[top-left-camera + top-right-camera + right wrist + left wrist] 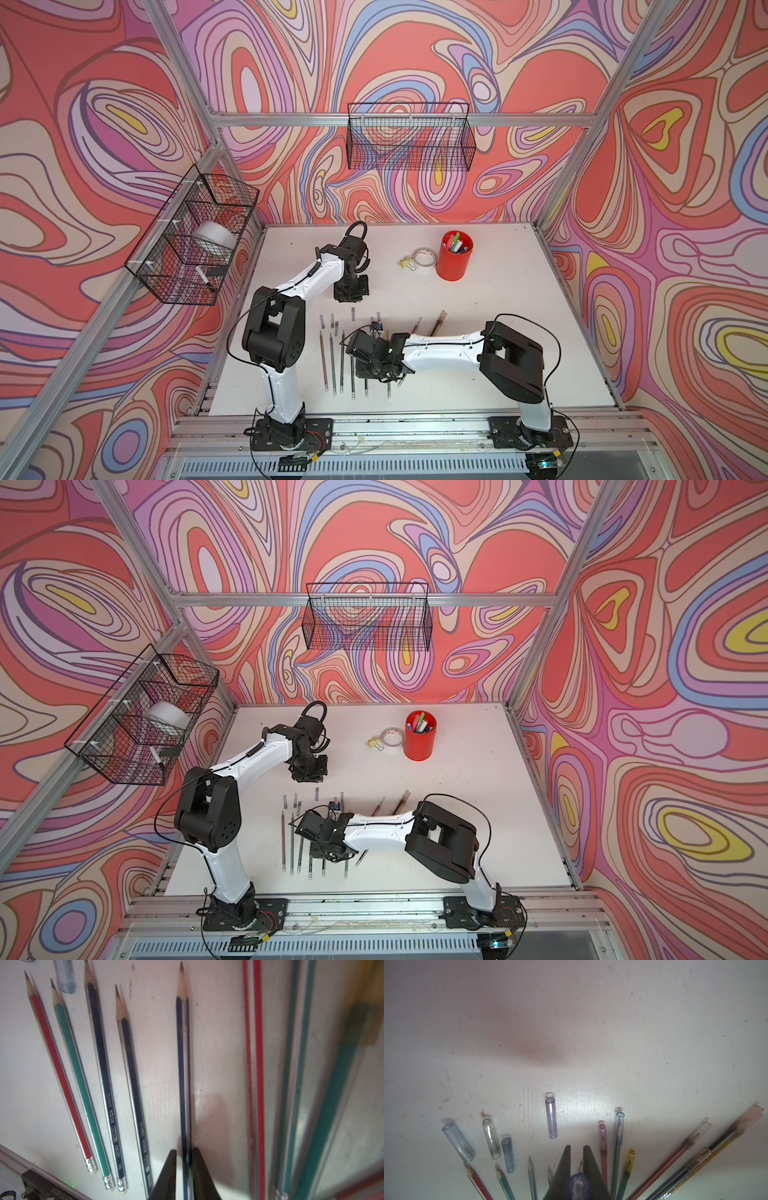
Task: Remove the protective cover of the pencils
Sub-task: Place the pencil at the center of the board.
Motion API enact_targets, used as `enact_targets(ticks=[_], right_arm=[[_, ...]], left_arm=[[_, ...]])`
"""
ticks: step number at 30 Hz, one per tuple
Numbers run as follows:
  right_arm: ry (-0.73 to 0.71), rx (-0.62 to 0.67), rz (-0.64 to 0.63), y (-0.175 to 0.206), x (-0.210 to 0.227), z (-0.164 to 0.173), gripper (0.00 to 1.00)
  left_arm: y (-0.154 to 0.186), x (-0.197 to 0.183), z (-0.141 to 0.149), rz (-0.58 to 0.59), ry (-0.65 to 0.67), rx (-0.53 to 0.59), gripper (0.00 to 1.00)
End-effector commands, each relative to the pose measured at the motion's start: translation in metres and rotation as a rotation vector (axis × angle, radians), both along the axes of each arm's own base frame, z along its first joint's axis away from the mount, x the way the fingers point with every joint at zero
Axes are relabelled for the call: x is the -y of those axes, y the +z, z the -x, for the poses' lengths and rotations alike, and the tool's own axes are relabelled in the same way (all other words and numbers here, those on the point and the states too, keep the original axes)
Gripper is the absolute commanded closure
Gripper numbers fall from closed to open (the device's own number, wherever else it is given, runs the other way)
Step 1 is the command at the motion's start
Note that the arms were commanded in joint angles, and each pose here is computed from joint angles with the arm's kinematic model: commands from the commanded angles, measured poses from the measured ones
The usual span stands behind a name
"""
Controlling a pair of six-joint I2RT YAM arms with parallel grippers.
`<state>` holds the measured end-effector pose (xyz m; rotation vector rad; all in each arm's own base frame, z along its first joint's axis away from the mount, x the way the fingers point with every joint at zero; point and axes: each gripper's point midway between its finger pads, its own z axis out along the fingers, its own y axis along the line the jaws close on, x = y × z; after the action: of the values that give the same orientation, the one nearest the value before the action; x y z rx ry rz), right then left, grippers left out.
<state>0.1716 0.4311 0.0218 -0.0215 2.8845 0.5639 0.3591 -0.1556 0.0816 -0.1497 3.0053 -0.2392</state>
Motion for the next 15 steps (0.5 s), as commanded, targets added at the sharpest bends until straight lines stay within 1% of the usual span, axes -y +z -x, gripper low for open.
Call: enact_targets(ticks=[1, 5, 8, 10, 15], right_arm=[[-0.001, -0.026, 0.06, -0.018, 0.011, 0.002, 0.8], [0.023, 0.002, 0.022, 0.001, -0.001, -0.003, 0.76], [0.03, 0.052, 0.0, 0.025, -0.008, -0.011, 0.74], [0.02, 0.089, -0.003, 0.04, -0.006, -0.017, 0.72], [-0.013, 0.139, 0.003, 0.057, 0.009, -0.022, 0.69]], left_arm=[[-0.01, 0.003, 0.012, -0.019, -0.008, -0.068, 1.0], [-0.019, 0.004, 0.016, -0.028, -0.008, -0.105, 1.0], [-0.024, 0.002, 0.017, -0.042, -0.003, -0.122, 1.0], [-0.027, 0.001, 0.019, -0.047, -0.001, -0.133, 1.0], [-0.037, 0.007, 0.022, -0.025, 0.0, -0.16, 0.99]])
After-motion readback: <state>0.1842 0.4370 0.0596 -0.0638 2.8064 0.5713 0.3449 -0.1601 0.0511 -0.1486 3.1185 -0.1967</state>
